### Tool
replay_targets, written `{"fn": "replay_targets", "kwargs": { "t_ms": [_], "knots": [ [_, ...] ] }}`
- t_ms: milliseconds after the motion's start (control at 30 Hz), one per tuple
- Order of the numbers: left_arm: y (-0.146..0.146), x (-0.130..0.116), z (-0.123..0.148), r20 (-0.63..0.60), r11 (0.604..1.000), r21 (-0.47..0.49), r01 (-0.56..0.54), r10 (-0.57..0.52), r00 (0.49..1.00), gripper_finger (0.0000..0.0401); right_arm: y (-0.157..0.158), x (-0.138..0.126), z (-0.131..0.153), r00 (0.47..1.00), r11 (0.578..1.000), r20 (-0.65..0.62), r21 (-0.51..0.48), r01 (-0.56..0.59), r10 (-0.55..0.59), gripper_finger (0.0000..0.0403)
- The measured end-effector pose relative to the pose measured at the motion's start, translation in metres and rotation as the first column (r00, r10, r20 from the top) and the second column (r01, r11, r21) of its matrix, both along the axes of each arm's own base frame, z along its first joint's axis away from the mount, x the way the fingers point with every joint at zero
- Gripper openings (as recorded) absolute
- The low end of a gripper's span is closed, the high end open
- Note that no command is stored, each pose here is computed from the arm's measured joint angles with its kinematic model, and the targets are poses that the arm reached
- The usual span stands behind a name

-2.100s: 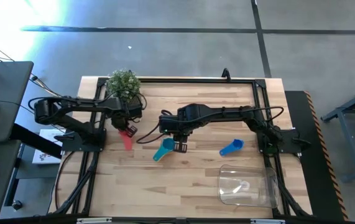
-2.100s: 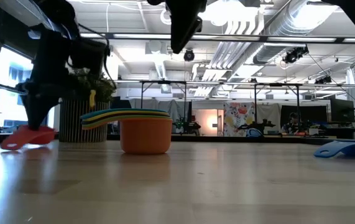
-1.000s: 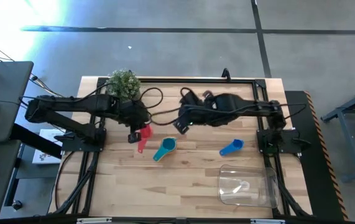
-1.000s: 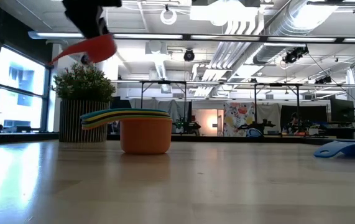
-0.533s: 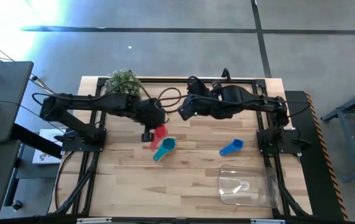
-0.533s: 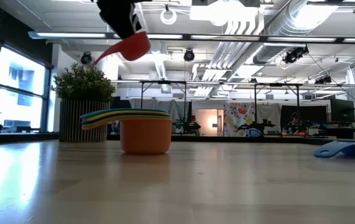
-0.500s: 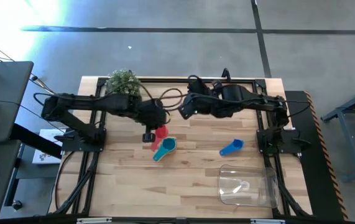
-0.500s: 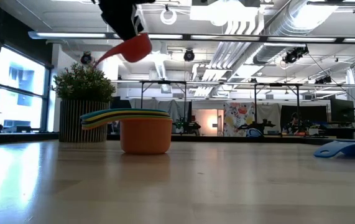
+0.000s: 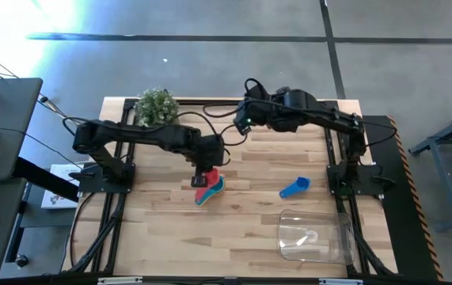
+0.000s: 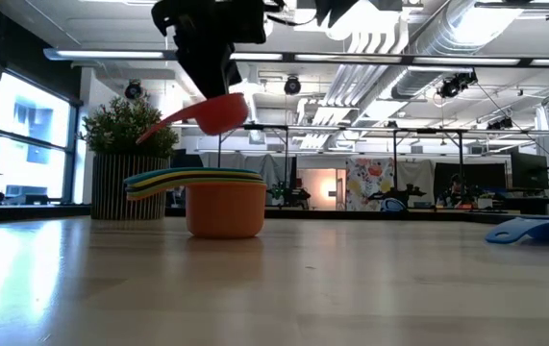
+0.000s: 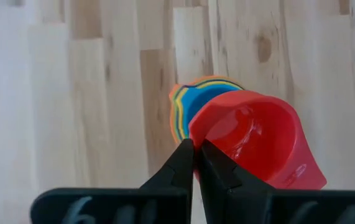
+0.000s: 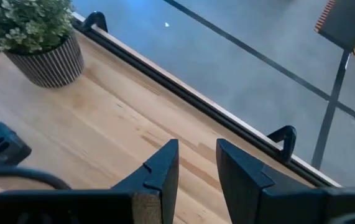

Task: Nest measuring cups in basket
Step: Stack the red measuring cup on top of the light blue measuring cup

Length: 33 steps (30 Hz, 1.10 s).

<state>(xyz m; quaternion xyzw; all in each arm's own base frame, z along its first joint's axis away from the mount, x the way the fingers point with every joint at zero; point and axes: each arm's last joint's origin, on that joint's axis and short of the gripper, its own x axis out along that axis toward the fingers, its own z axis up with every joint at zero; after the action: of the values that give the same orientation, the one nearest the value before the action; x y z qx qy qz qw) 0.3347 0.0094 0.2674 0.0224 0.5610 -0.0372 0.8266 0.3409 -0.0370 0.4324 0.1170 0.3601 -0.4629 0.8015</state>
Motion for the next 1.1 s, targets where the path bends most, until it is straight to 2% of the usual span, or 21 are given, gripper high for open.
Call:
{"fn": "replay_targets", "kwargs": {
  "t_ms": [100, 533, 1100],
  "knots": [
    [-0.001, 0.004, -0.008, -0.025, 0.999, -0.031, 0.009, -0.01, 1.0, 0.0001, -0.005, -0.001, 0.0, 1.0, 1.0, -0.002, 0.01, 0.007, -0.007, 0.0099],
    [0.003, 0.016, -0.036, -0.109, 0.999, -0.039, -0.002, -0.002, 0.994, 0.0001, -0.008, -0.001, -0.001, 1.0, 1.0, -0.025, 0.006, -0.001, 0.001, 0.0099],
    [0.003, 0.017, -0.037, -0.107, 0.999, -0.036, 0.005, -0.009, 0.994, 0.0007, -0.008, -0.001, -0.002, 1.0, 1.0, -0.026, 0.007, -0.001, 0.002, 0.0099]
  ]
}}
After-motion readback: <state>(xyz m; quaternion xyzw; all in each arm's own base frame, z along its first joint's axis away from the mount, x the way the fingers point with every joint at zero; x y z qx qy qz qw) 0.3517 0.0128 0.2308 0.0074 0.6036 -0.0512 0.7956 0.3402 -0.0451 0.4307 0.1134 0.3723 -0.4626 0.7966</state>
